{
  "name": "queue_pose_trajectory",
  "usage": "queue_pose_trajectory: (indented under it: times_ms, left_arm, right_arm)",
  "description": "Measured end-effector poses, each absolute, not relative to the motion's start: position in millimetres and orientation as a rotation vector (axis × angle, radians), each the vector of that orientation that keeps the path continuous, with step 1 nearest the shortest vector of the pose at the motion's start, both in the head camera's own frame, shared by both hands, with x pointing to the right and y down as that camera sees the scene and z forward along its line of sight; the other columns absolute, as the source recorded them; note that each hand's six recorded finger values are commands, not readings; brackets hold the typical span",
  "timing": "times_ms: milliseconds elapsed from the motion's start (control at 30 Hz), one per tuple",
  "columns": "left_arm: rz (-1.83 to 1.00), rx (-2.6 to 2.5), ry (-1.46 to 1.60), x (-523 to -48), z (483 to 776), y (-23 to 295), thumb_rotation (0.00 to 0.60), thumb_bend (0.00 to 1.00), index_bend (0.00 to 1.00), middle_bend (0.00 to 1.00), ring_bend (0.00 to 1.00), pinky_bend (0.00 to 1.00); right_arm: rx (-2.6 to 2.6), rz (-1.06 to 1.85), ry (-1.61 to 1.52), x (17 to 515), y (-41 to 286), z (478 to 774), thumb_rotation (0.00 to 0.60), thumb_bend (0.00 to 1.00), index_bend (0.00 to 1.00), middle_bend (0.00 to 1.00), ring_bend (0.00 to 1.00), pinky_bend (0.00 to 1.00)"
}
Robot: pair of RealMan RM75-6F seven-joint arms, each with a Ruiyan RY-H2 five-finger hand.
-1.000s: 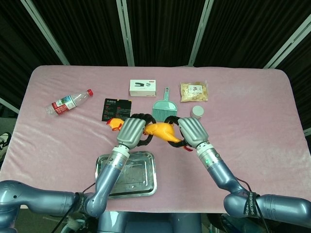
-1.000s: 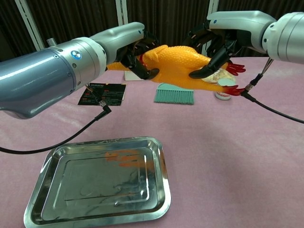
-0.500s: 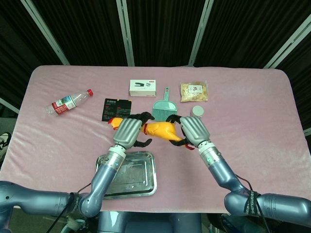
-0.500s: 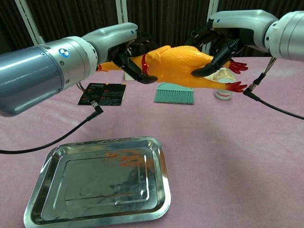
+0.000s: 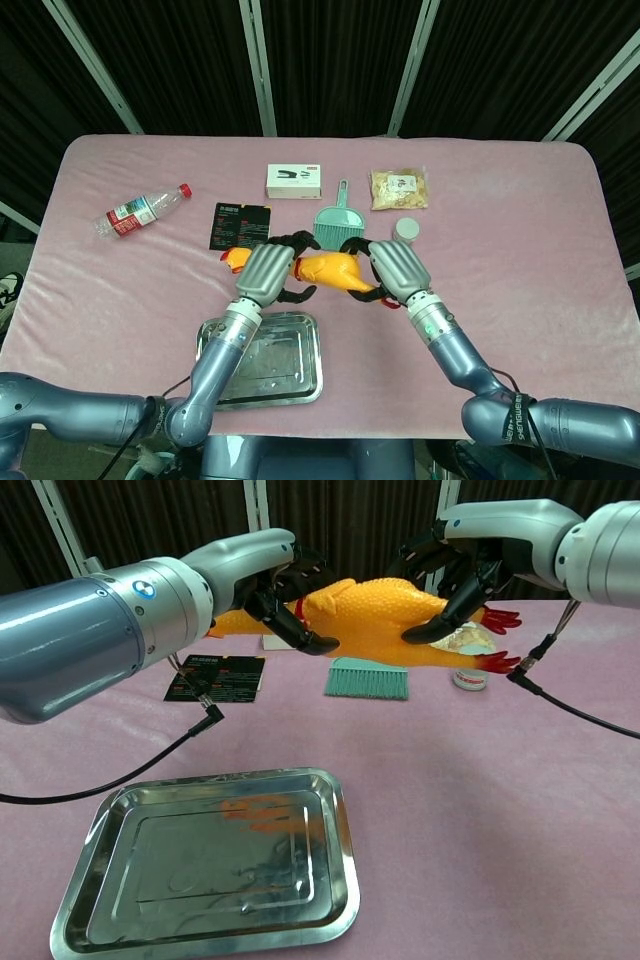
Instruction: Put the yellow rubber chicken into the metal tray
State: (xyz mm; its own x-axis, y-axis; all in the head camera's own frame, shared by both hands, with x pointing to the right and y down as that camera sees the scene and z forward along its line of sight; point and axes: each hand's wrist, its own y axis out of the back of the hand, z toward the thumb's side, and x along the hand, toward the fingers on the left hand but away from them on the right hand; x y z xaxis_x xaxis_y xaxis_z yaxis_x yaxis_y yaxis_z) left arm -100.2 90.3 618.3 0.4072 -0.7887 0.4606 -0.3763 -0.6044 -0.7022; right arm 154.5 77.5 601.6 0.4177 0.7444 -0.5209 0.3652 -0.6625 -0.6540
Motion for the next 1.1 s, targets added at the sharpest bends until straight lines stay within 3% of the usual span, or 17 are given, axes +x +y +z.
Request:
queue_pose_trajectory:
  times_ms: [167, 300, 567, 667, 833, 900, 1100]
  left_arm:
    - [-1.099, -2.185, 0.988, -96.8, 619.1, 91.4, 0.559, 0.43, 0.37, 0.21, 0.22, 0.24]
    - [-1.085, -2.195, 0.997, -93.0, 617.1, 91.9, 0.599, 0.55, 0.48, 0.25, 0.24, 0.24]
    - [-1.063, -2.185, 1.039, -92.4, 613.6, 90.6, 0.600, 0.61, 0.58, 0.29, 0.25, 0.24]
    - [-1.060, -2.184, 1.044, -92.2, 613.2, 90.9, 0.600, 0.55, 0.52, 0.27, 0.25, 0.24]
    - [-1.056, -2.187, 1.037, -93.0, 612.6, 92.7, 0.589, 0.37, 0.25, 0.16, 0.24, 0.24]
    - [-1.061, -2.195, 1.027, -94.0, 612.8, 93.6, 0.560, 0.31, 0.20, 0.14, 0.24, 0.24]
    - [-1.067, -2.198, 1.035, -99.9, 610.5, 92.3, 0.520, 0.19, 0.18, 0.11, 0.22, 0.24]
  right_arm:
    - [-2.250, 1.143, -0.943, 153.1, 80.3, 600.1, 0.600, 0.46, 1.00, 0.78, 0.72, 0.77]
    - [-2.255, 1.133, -0.935, 150.7, 81.6, 598.7, 0.600, 0.46, 1.00, 0.78, 0.72, 0.77]
    - [-2.261, 1.128, -0.941, 151.4, 82.8, 597.3, 0.600, 0.46, 1.00, 0.78, 0.72, 0.77]
    - [-2.262, 1.129, -0.940, 152.1, 83.7, 597.6, 0.600, 0.46, 1.00, 0.78, 0.72, 0.77]
    - [-2.261, 1.133, -0.946, 153.9, 83.0, 597.9, 0.600, 0.46, 1.00, 0.78, 0.72, 0.77]
    - [-2.258, 1.136, -0.953, 155.7, 81.7, 598.1, 0.600, 0.47, 1.00, 0.78, 0.72, 0.77]
    - [-2.254, 1.147, -0.984, 161.1, 76.7, 599.0, 0.600, 0.47, 1.00, 0.78, 0.72, 0.77]
